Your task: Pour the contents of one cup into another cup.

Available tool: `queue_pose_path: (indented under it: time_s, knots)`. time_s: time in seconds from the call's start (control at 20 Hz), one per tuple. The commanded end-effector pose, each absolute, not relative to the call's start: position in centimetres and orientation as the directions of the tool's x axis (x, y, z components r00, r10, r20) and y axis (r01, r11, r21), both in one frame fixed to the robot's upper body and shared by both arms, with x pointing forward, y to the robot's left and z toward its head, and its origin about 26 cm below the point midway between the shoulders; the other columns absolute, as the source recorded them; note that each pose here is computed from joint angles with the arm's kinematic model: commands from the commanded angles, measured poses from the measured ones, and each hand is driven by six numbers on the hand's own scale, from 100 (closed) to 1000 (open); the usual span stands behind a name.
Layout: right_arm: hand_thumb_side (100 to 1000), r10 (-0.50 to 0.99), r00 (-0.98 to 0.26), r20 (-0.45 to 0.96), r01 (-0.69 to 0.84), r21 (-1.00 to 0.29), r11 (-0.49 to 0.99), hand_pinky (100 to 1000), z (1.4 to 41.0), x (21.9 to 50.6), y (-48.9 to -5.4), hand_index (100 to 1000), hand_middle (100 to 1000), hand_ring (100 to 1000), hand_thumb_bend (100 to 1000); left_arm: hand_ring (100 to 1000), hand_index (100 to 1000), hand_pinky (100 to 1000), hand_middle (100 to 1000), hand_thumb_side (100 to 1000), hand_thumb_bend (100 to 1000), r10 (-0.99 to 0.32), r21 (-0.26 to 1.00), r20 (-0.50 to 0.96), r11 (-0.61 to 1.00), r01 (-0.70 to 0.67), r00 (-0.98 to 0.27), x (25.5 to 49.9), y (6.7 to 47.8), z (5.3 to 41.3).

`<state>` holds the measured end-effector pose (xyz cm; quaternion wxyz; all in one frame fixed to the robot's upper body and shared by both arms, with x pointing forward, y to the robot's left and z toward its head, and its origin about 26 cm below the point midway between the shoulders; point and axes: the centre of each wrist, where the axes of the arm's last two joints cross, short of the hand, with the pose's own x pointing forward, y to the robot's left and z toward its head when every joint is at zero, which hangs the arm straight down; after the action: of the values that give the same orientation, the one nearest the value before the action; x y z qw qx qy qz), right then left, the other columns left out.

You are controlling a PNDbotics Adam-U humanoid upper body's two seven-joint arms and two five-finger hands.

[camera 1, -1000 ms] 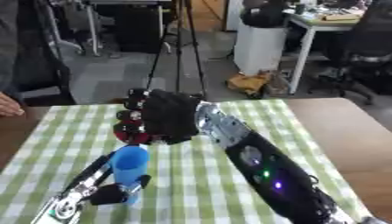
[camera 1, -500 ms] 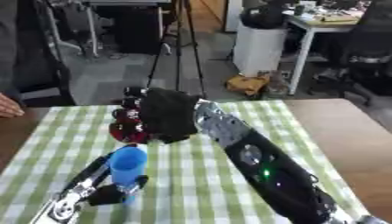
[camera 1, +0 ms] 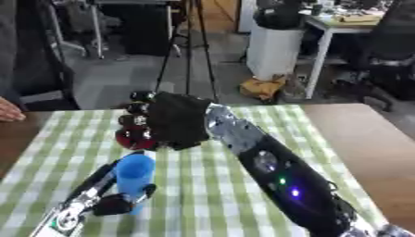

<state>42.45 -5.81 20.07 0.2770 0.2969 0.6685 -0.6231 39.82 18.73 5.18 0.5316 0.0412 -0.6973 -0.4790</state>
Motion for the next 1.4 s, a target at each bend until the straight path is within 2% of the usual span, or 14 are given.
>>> queue_pose_path:
  time_s: [0.05,0.9,1.4]
  knots:
    - [144,0.001,-0.648,-0.762,0.759,-0.646,0.079,656,21.4,42.7,-6.1,721,545,546,212,535,742,461,608,527,213,-0.563,0.722,0.692,0.542,0.431,-0.451,40.1,18.8,6.1]
    - [117,-0.007,-0.604,-0.797,0.796,-0.603,0.049,667,20.7,43.3,-6.3,709,564,551,190,534,741,460,608,527,209,-0.566,0.723,0.691,0.539,0.433,-0.449,40.1,18.9,6.0]
    - [133,-0.011,-0.594,-0.804,0.804,-0.594,0.019,705,20.2,43.5,-6.2,730,604,583,245,534,741,460,609,529,208,-0.565,0.722,0.692,0.539,0.434,-0.45,40.1,18.8,6.0]
